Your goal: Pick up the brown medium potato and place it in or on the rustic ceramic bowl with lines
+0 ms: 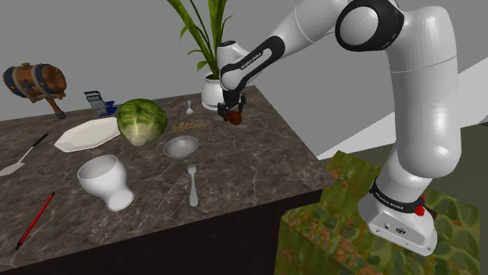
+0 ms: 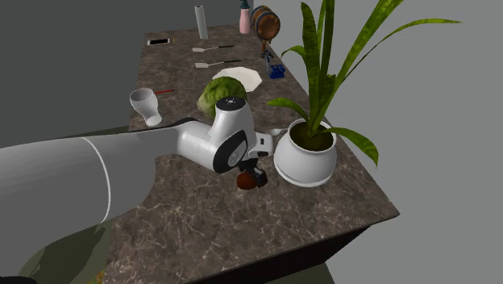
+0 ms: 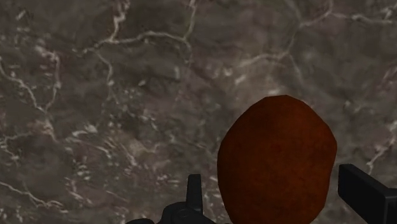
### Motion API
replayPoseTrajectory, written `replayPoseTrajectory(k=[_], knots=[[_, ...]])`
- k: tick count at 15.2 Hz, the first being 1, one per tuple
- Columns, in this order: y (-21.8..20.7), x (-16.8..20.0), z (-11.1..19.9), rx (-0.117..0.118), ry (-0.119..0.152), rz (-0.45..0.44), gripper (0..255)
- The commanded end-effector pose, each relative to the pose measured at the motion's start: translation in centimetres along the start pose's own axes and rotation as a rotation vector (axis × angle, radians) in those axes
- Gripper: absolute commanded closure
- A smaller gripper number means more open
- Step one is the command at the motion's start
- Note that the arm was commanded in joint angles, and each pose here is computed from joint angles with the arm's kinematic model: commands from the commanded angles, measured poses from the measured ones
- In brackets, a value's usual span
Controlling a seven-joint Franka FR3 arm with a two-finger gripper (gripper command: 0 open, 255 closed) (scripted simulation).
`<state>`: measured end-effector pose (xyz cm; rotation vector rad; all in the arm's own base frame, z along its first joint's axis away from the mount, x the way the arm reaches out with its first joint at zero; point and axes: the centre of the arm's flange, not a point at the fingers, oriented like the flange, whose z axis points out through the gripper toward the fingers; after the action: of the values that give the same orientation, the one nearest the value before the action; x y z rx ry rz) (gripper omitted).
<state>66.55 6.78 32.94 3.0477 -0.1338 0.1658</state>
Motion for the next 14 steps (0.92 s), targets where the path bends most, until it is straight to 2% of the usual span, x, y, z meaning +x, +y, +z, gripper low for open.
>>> replayPoseTrajectory(k=[1,2,11,14], knots=[[0.0,0.0,0.0,0.0,0.0,0.0,0],[0.0,0.0,0.0,0.0,0.0,0.0,255],[0.0,0.0,0.0,0.0,0.0,0.0,255],[0.1,0.2,-1.6,0.0,0.0,0.0,255]])
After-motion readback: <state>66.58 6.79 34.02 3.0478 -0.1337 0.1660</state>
